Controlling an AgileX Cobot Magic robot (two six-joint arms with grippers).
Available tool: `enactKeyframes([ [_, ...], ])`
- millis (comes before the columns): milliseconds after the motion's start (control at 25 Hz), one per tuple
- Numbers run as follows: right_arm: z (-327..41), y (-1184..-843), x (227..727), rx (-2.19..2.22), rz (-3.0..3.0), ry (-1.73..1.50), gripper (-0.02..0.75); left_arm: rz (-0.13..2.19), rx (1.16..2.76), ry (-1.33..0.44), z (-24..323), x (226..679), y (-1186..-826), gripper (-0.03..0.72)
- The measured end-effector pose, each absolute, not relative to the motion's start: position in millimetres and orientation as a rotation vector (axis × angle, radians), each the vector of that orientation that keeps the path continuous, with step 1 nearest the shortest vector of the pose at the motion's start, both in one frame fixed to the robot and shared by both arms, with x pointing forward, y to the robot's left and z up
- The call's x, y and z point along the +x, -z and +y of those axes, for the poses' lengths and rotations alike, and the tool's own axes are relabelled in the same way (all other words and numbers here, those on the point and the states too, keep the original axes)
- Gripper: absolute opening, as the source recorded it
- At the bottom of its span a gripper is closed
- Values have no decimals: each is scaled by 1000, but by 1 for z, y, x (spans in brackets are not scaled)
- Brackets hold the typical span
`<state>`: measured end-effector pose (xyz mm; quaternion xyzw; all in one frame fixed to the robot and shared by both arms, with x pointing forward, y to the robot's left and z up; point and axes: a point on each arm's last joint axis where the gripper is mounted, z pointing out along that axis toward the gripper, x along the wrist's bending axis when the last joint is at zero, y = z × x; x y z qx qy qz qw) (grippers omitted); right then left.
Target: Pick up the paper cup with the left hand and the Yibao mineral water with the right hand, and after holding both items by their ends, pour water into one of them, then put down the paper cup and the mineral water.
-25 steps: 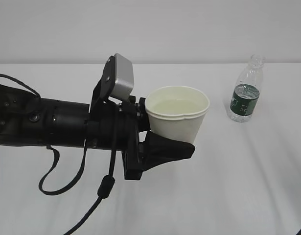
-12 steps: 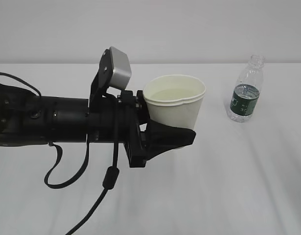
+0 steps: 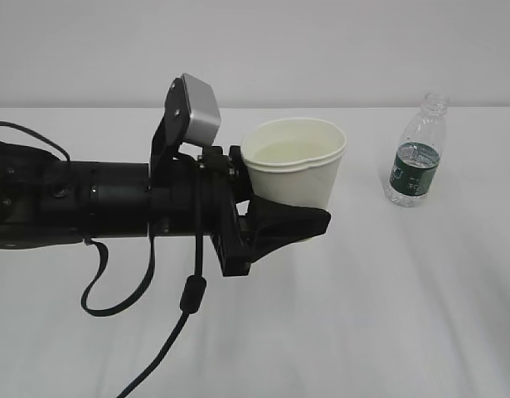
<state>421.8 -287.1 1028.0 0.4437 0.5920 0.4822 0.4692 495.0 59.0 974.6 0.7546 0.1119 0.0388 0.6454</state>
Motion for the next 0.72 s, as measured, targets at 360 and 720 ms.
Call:
enactKeyframes([
  [360,-287,-1027,422,1094,1462,-1176,592,303,1723,-173,61,502,-974,457],
  [720,-287,-1027,422,1096,1464,-1175,592,354,1743,-254,64,509,-971,456],
])
